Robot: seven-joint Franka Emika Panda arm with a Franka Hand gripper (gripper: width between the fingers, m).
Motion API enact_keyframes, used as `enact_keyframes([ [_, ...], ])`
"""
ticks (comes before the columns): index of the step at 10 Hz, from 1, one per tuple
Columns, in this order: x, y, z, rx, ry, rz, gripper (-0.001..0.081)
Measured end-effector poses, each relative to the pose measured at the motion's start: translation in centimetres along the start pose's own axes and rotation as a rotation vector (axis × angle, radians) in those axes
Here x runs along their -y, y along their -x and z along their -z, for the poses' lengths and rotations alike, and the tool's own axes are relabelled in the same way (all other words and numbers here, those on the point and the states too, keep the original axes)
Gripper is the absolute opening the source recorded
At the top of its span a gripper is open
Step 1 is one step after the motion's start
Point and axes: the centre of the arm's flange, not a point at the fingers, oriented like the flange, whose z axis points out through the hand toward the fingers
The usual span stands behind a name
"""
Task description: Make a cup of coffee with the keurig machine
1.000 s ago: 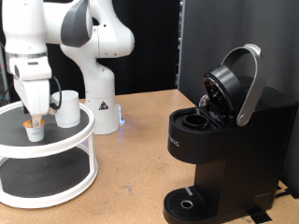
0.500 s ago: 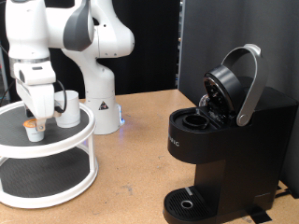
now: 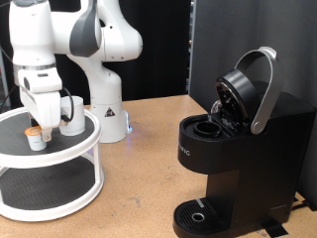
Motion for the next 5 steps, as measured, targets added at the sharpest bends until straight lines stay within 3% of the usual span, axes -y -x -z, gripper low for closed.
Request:
enact_keyframes([
  [2, 0.07, -0.02, -0.07, 0.000, -0.002, 0.000, 0.0805],
  [4, 0.07, -0.02, -0.07, 0.000, -0.002, -0.004, 0.0519],
  [5, 0.07, -0.03, -0.07, -0.001, -0.002, -0.008, 0.0519],
])
